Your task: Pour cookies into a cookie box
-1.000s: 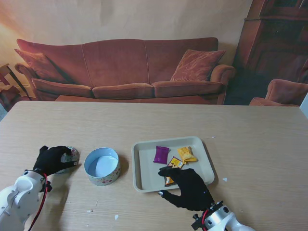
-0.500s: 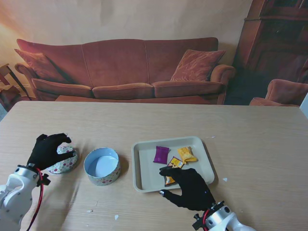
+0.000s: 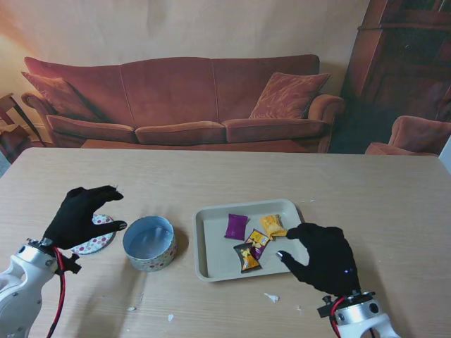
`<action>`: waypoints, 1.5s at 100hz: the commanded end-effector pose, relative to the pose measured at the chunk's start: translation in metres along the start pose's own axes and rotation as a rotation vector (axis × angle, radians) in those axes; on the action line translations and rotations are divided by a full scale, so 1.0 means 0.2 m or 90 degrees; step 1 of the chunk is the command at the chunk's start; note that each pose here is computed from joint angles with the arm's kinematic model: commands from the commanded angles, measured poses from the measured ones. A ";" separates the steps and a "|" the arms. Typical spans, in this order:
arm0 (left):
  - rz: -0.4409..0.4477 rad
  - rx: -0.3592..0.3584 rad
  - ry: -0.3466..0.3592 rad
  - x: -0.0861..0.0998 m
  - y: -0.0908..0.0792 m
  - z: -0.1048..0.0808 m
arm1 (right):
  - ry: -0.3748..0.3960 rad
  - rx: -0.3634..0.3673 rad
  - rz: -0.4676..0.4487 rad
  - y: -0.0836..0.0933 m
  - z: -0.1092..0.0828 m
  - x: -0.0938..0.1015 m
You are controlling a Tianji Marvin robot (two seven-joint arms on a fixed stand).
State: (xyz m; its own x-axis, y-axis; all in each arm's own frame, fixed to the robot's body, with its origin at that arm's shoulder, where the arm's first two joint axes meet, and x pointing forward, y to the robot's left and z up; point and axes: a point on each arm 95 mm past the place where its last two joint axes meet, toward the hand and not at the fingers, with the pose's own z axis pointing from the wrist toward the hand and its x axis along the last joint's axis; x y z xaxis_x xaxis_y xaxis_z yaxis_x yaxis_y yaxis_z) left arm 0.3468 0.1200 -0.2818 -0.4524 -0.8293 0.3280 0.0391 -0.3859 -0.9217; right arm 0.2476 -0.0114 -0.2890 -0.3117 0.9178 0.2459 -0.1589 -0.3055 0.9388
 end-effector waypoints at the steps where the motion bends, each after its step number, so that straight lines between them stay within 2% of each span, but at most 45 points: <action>1: -0.017 -0.016 0.013 0.06 0.02 -0.01 | -0.015 0.004 -0.009 0.02 0.00 -0.03; 8: -0.013 -0.015 0.035 0.10 0.02 -0.01 | -0.037 0.011 -0.012 0.02 0.02 -0.07; 15: -0.006 0.006 0.056 0.15 0.03 -0.01 | -0.064 0.029 -0.005 0.01 0.04 -0.11; 27: -0.040 0.007 0.078 0.23 0.06 -0.02 | -0.101 0.083 0.003 -0.02 0.07 -0.17; 34: -0.047 0.026 0.094 0.27 0.07 -0.02 | -0.117 0.100 0.001 -0.04 0.10 -0.21; 47: -0.061 0.032 0.111 0.34 0.09 -0.03 | -0.135 0.127 -0.040 -0.08 0.15 -0.26; 60: -0.072 0.025 0.122 0.38 0.09 -0.04 | -0.157 0.136 -0.044 -0.13 0.20 -0.30; 67: -0.073 0.023 0.126 0.38 0.10 -0.05 | -0.167 0.148 -0.061 -0.16 0.22 -0.33; 85: -0.081 0.013 0.127 0.39 0.11 -0.06 | -0.197 0.186 -0.060 -0.25 0.28 -0.39; 97: -0.056 0.001 0.130 0.39 0.11 -0.06 | -0.212 0.193 -0.066 -0.29 0.32 -0.41; 108: -0.060 -0.005 0.130 0.39 0.12 -0.05 | -0.229 0.201 -0.061 -0.31 0.36 -0.43; 120: -0.042 -0.012 0.130 0.38 0.12 -0.05 | -0.233 0.226 -0.056 -0.32 0.39 -0.45; 150: -0.047 -0.011 0.134 0.38 0.11 -0.04 | -0.230 0.259 -0.069 -0.37 0.49 -0.47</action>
State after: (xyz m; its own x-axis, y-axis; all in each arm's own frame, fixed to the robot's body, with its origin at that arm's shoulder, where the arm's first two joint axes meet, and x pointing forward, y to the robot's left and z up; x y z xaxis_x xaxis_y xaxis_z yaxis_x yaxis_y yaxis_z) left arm 0.3052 0.0526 -0.2792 -0.6249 -0.6975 0.3508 -0.0081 -0.4435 -0.8962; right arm 0.3769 -0.0519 -0.3565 0.0472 0.9873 0.1520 0.2060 -0.1585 0.9656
